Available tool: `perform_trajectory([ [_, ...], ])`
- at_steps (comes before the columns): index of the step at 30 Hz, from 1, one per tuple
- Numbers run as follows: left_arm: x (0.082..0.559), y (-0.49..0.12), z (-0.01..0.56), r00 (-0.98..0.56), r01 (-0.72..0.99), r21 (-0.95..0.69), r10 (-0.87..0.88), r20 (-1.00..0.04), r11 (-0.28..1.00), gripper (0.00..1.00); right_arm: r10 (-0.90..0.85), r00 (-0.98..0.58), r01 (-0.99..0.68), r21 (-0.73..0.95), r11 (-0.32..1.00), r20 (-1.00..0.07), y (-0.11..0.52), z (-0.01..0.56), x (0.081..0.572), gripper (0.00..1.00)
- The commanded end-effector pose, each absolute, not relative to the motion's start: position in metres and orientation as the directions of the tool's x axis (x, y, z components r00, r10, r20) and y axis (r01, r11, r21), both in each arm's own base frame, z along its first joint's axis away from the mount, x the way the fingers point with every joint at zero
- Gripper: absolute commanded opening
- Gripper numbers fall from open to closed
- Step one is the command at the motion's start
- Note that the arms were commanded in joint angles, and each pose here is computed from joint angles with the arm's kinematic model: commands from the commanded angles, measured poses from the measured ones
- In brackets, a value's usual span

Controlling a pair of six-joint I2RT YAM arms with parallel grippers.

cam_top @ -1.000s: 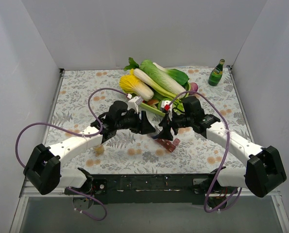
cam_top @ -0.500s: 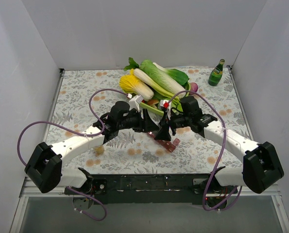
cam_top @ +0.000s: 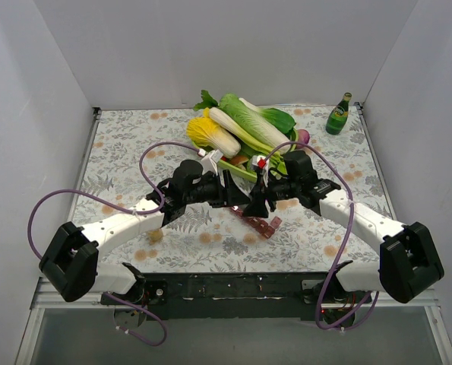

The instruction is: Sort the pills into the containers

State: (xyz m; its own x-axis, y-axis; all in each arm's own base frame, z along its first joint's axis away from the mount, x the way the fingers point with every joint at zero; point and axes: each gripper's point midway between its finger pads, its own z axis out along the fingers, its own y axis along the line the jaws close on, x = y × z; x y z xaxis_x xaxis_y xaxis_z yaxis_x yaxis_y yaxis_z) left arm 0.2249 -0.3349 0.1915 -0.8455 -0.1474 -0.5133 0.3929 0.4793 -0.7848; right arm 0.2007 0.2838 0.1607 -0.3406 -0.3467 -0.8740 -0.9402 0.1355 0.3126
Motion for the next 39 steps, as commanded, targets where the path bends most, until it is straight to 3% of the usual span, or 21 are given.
perform_trajectory([
  [1,0.224,-0.340,0.228,-0.824,0.421,-0.818,-0.211,-0.525,0.391,0.22,-0.308,-0.256,-0.965,0.263,0.020,-0.916,0.289,0.179,0.186,0.10],
  [2,0.223,-0.340,0.230,-0.825,0.420,-0.822,-0.214,-0.523,0.385,0.37,-0.305,-0.251,-0.965,0.262,0.005,-0.919,0.288,0.180,0.183,0.09],
  [5,0.219,-0.337,0.240,-0.826,0.417,-0.831,-0.230,-0.515,0.367,0.64,-0.287,-0.224,-0.969,0.244,-0.036,-0.931,0.284,0.186,0.176,0.08],
  [6,0.219,-0.336,0.242,-0.824,0.416,-0.833,-0.237,-0.515,0.365,0.78,-0.282,-0.210,-0.971,0.233,-0.050,-0.936,0.283,0.187,0.172,0.07],
  [9,0.216,-0.330,0.253,-0.808,0.428,-0.827,-0.255,-0.531,0.363,0.92,-0.269,-0.185,-0.974,0.212,-0.076,-0.945,0.279,0.190,0.167,0.07],
  [11,0.215,-0.325,0.258,-0.791,0.444,-0.813,-0.261,-0.553,0.378,0.95,-0.270,-0.179,-0.974,0.210,-0.089,-0.946,0.276,0.190,0.164,0.06],
  [21,0.191,-0.320,0.267,-0.797,0.525,-0.780,-0.124,-0.591,0.341,0.93,-0.281,-0.115,-0.981,0.154,-0.121,-0.953,0.269,0.190,0.160,0.06],
  [29,0.188,-0.323,0.245,-0.809,0.546,-0.744,0.012,-0.588,0.386,0.76,-0.281,-0.131,-0.977,0.172,-0.127,-0.951,0.269,0.189,0.160,0.06],
  [35,0.192,-0.330,0.241,-0.812,0.553,-0.734,0.055,-0.582,0.395,0.54,-0.288,-0.142,-0.975,0.184,-0.122,-0.947,0.269,0.186,0.161,0.06],
  [39,0.190,-0.331,0.240,-0.815,0.553,-0.734,0.071,-0.576,0.395,0.56,-0.294,-0.152,-0.976,0.191,-0.107,-0.944,0.269,0.184,0.164,0.05],
])
